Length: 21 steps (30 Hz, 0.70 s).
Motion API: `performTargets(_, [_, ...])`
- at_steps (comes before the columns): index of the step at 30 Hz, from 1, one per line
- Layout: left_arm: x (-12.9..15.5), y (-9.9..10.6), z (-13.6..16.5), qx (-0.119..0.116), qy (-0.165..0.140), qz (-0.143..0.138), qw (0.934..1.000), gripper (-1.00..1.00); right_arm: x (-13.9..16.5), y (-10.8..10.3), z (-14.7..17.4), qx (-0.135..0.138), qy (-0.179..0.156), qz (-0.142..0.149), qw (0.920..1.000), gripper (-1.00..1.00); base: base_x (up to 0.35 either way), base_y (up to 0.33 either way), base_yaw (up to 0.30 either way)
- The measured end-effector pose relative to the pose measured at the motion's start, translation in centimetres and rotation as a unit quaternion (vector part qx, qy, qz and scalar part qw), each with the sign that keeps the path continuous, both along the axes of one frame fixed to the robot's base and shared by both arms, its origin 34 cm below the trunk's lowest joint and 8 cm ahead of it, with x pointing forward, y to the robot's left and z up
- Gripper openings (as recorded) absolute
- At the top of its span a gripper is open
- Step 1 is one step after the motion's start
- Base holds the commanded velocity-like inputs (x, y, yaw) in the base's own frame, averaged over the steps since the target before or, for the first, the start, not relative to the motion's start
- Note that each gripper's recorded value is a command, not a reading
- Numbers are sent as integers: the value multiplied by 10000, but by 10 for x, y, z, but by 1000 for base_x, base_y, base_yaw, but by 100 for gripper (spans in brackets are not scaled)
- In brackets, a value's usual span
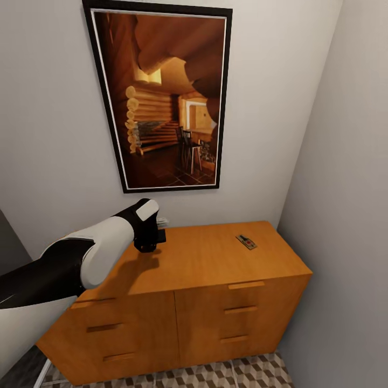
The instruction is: Take the four mousetraps from the cabinet in the bathroom and place them on the bathroom floor. Make sure all four end up on the same floor surface, and ensure that at least two of them are either under or directly next to the same bathroom sink.
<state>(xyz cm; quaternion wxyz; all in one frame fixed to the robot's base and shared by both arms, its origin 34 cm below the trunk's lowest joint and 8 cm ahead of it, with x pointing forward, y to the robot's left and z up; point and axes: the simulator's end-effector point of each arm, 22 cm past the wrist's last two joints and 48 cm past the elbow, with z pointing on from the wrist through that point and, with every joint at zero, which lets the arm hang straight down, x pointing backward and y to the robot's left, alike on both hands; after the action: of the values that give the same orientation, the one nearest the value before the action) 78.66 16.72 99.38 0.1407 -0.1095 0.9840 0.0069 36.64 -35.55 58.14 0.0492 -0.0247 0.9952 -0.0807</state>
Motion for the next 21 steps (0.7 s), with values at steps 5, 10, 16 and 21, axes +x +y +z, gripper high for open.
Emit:
performTargets(5, [1, 0, 0, -7, -9, 6, 10000, -100, 1, 0, 0, 4, -6, 8, 10000, 100, -163, 0, 0])
performTargets(10, [1, 0, 1, -12, -10, 7, 10000, -100, 1, 0, 0, 4, -1, 6, 10000, 100, -270, 0, 0])
performTargets(16, [1, 0, 1, -10, -11, 4, 10000, -100, 1, 0, 0, 4, 14, -4, 10000, 100, -140, 0, 0])
performTargets(21, [1, 0, 1, -1, -12, 2, 10000, -100, 3, 1, 1, 54, 9, -40, 10000, 100, -115, 0, 0])
